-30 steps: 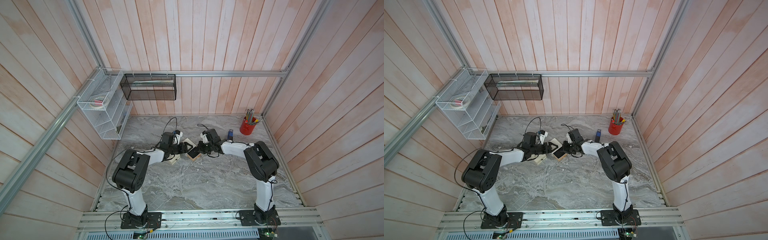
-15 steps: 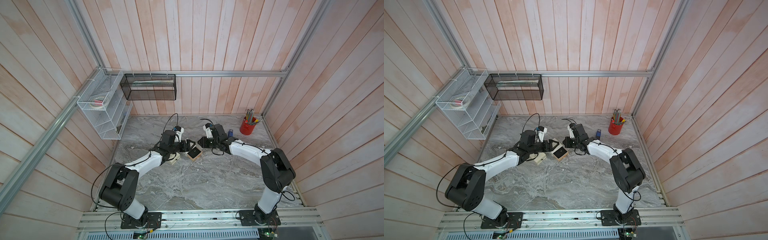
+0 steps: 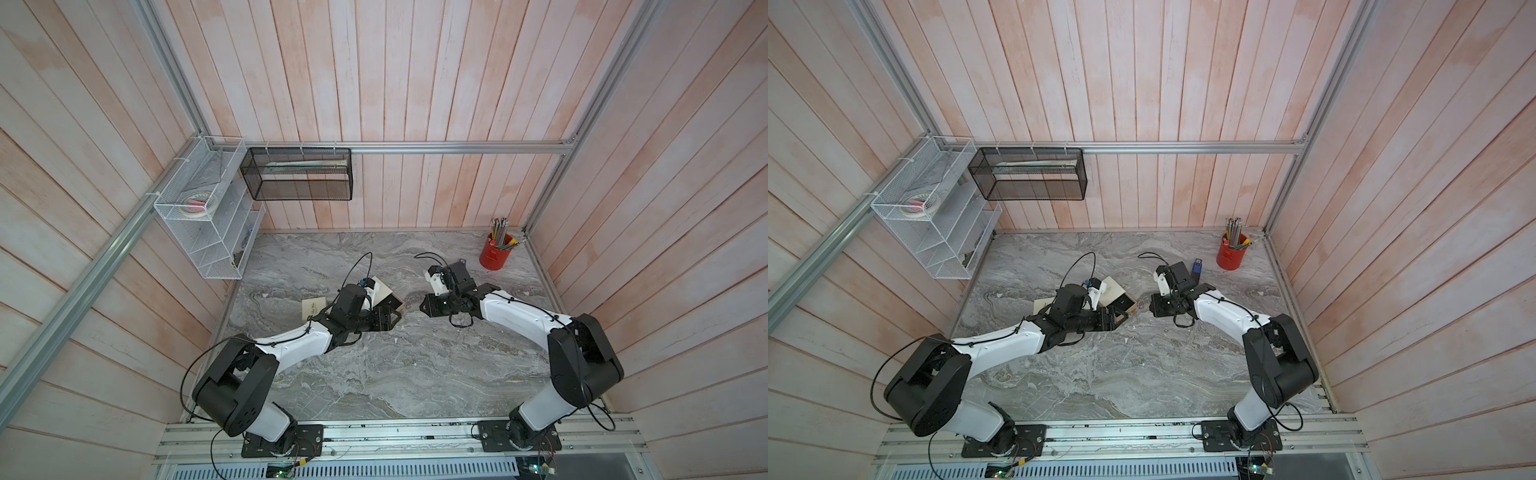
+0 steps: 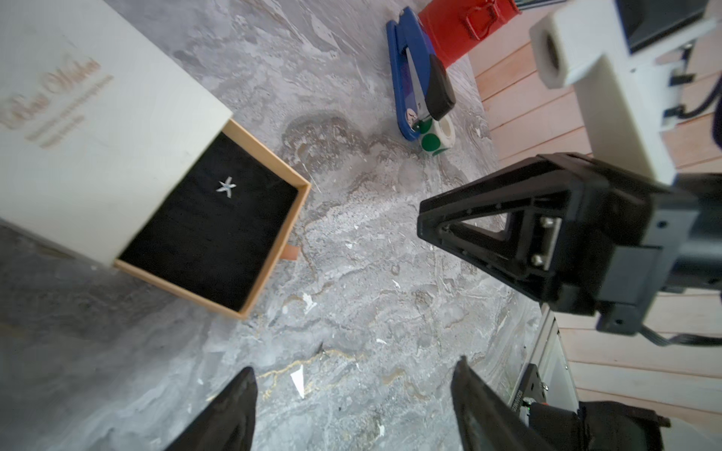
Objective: Place the earrings into the drawer-style jewelry box
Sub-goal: Pick up the earring from the center of the board.
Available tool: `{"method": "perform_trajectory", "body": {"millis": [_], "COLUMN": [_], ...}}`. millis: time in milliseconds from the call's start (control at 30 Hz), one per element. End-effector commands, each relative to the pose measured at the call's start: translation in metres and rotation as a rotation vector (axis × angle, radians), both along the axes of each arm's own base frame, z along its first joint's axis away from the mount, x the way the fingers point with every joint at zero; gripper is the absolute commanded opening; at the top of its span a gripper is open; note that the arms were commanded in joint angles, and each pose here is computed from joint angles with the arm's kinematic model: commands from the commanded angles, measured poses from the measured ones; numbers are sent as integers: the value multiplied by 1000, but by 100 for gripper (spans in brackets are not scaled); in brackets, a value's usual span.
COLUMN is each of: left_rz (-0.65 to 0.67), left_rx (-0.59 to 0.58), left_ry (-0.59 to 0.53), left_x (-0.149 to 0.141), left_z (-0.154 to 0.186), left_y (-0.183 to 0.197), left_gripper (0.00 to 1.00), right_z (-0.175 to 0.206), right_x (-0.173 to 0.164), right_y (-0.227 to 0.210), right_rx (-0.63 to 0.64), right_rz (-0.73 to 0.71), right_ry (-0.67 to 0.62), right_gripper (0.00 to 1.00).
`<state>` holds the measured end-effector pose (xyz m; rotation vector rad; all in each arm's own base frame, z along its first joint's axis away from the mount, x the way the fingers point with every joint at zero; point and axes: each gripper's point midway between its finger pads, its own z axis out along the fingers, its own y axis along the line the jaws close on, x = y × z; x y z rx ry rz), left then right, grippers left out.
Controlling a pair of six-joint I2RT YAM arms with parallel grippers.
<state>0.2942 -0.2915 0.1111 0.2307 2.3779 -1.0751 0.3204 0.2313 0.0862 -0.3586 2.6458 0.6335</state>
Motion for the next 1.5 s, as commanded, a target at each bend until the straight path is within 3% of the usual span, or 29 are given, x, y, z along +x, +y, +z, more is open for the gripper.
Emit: {"method": "perform_trajectory", "body": {"millis": [0,433,767,933,1033,1100,1367,1467], "left_rz": [14,76,103,133,134,132,111,103], "left_rx": [-30,-78,-154,-187,-196,-199,-240,-271], "left_ry": [8,12,28,17,12,12,-2,7], "left_x": [-8,-11,-18,-14,-14,-16,-17,-21], "left_z": [-2,-12,-16,-9,-5,-5,0,-2], "left_y": [-2,6,15,29,33,36,43,39], "left_gripper": [79,79,79,79,79,79,80,80], "right_z": [-17,-32,-27,-19,-9,-3,28,25], "right_x": [-31,-37,-42,-23,-8,0,19,7], "right_y": [-10,2,49,45,44,44,39,41], "right_rx": [-55,-75,-105,-195,-235,-255,-318,-334], "right_rz": [66,129,311,393,413,431,558,727], "right_ry": [110,195,128,-12,-106,-141,-538,-648], "right_gripper": [23,23,24,25,45,48,48,44]}}
